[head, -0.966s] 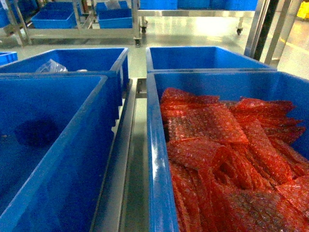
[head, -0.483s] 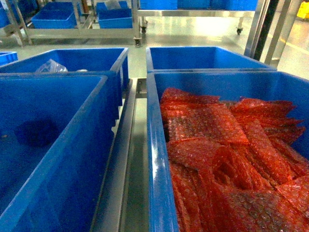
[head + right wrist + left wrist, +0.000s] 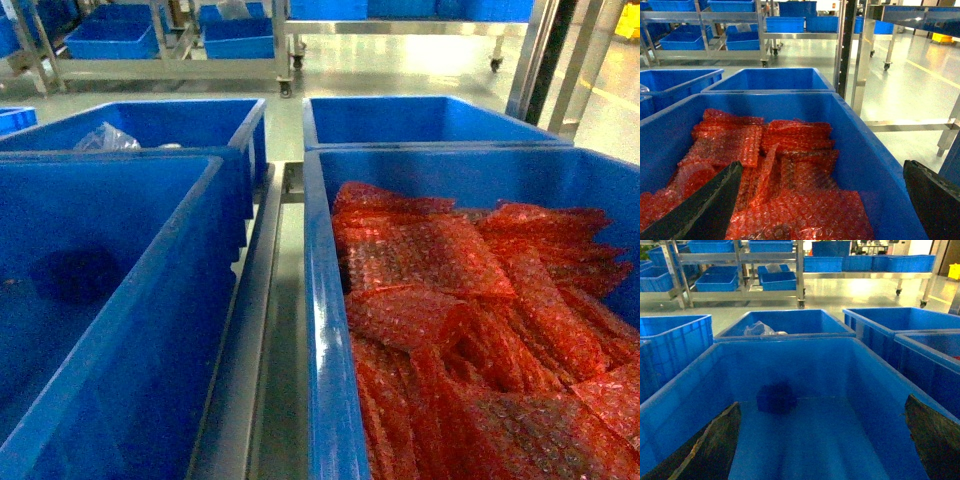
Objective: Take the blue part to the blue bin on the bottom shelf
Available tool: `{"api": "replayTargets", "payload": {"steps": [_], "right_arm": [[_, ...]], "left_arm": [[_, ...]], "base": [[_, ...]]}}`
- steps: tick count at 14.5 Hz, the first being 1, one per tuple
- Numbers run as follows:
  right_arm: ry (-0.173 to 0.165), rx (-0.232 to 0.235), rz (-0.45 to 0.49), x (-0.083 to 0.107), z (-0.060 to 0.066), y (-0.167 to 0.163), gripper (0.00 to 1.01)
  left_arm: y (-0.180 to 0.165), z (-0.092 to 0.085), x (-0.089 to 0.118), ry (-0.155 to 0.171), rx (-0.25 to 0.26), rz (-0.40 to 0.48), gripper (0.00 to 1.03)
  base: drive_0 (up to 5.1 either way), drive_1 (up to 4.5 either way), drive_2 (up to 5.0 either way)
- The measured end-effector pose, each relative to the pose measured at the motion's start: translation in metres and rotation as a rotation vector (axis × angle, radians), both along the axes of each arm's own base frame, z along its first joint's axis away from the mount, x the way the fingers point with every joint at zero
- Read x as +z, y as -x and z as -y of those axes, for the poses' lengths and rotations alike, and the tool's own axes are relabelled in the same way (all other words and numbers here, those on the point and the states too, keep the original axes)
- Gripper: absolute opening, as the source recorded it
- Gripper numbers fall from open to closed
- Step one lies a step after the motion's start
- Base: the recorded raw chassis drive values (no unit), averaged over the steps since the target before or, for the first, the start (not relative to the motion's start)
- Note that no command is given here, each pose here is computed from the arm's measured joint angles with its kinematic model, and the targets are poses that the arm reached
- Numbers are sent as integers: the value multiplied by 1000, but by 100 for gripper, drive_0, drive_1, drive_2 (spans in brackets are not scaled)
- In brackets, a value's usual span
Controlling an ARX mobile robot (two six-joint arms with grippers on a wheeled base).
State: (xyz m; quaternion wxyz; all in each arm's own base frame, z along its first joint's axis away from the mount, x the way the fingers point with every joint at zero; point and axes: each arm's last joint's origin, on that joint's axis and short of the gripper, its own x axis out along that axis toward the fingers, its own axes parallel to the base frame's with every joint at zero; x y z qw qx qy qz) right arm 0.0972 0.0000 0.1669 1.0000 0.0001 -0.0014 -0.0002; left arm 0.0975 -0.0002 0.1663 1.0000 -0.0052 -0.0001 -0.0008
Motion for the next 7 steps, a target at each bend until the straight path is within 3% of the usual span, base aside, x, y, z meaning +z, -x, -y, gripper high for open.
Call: {"api": "replayTargets", "payload": {"steps": [7], "right_arm": [[0, 0, 0, 0, 0, 0, 98]], "left_arm": [[0, 0, 0, 0, 0, 0, 98]], "base": [[0, 0, 0]]}}
